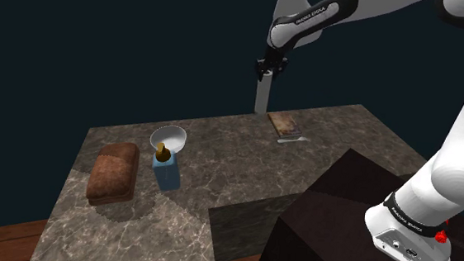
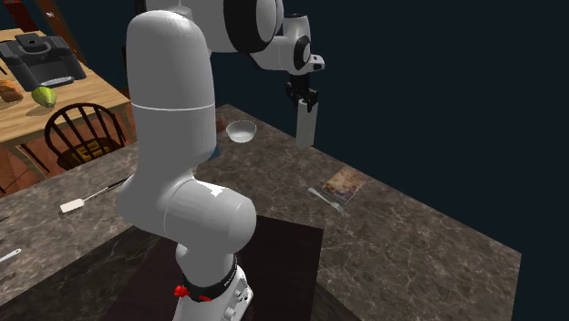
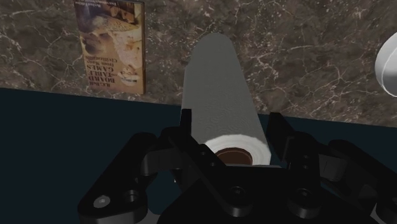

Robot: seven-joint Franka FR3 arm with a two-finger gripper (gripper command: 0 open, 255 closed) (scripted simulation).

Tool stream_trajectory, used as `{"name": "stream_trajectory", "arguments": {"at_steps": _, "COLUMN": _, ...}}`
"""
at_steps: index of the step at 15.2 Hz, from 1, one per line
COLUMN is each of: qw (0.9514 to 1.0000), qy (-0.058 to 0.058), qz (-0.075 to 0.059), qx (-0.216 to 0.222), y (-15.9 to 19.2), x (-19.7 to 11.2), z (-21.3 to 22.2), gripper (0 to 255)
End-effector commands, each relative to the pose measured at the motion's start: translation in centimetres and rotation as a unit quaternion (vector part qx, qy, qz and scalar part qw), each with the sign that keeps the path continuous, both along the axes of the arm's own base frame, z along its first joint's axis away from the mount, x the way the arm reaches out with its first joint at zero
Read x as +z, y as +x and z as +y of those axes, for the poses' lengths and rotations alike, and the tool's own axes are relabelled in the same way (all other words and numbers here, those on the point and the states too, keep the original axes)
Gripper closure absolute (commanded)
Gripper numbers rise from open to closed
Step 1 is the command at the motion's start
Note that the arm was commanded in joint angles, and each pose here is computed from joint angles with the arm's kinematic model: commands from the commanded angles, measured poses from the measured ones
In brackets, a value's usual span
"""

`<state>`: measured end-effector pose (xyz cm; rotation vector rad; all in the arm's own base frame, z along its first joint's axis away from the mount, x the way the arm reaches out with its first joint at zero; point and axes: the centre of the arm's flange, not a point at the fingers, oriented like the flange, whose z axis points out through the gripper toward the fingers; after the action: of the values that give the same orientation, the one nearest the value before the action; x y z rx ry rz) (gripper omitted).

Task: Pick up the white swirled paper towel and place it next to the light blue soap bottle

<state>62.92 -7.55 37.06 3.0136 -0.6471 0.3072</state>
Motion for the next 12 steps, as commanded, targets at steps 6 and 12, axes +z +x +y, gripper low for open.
{"name": "stream_trajectory", "arguments": {"at_steps": 6, "qw": 1.0000, "qy": 0.000, "qz": 0.000, "qx": 0.000, "y": 0.1, "x": 3.8, "z": 0.1, "gripper": 255}}
{"name": "stream_trajectory", "arguments": {"at_steps": 12, "qw": 1.0000, "qy": 0.000, "qz": 0.000, "qx": 0.000, "y": 0.1, "x": 7.0, "z": 0.1, "gripper": 255}}
